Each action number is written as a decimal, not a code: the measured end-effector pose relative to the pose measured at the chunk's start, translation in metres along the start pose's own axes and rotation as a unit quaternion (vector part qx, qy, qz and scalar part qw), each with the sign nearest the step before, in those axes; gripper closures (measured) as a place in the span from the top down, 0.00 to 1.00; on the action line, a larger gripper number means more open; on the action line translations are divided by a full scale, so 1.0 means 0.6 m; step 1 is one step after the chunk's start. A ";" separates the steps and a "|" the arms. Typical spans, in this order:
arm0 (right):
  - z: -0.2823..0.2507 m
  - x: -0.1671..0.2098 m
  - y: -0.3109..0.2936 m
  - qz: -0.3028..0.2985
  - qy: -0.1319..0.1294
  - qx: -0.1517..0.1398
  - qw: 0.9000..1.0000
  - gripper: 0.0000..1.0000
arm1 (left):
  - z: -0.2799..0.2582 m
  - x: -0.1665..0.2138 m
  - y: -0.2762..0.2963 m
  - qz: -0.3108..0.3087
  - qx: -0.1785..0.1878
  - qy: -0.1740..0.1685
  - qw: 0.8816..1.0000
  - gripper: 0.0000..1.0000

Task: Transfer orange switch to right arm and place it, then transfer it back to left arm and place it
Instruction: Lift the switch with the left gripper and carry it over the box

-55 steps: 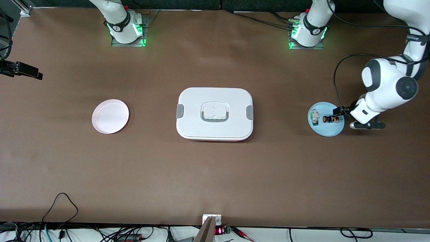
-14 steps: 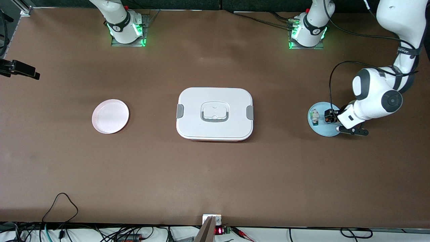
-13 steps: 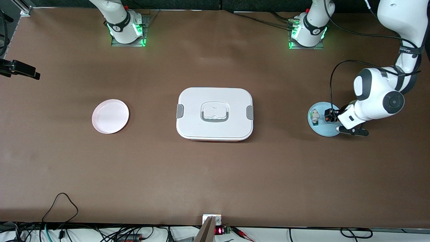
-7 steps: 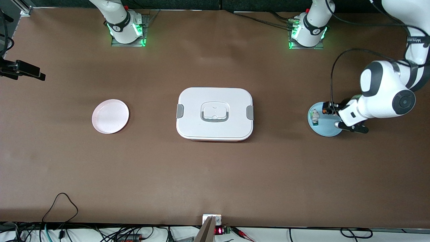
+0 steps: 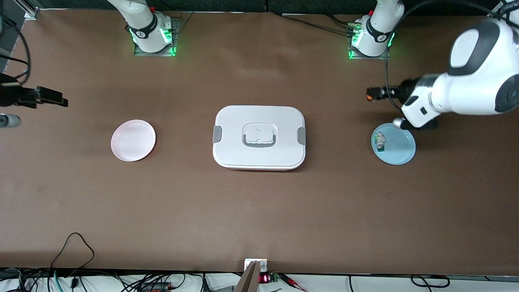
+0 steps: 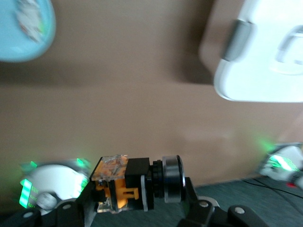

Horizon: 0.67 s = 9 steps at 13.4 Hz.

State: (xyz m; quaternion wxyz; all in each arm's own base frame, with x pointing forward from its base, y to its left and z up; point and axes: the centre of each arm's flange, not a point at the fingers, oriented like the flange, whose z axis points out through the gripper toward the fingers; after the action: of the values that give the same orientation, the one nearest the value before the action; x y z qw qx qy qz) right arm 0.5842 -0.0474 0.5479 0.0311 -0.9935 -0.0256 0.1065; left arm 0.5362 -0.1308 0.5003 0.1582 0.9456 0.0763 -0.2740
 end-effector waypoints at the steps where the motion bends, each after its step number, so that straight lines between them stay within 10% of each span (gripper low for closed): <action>1: 0.000 0.004 -0.008 0.000 0.003 -0.002 1.000 1.00 | -0.014 -0.024 0.040 -0.023 -0.023 -0.010 0.999 0.72; 9: -0.033 -0.005 0.007 0.032 0.028 -0.011 0.999 1.00 | -0.069 -0.146 0.289 -0.201 -0.210 -0.134 0.947 0.72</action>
State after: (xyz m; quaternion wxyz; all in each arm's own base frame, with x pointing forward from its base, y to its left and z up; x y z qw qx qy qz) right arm 0.5857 -0.0530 0.5677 0.0177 -0.9966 0.0060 0.0798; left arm 0.5235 -0.2846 0.6257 0.3033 0.8107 0.2989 -0.4017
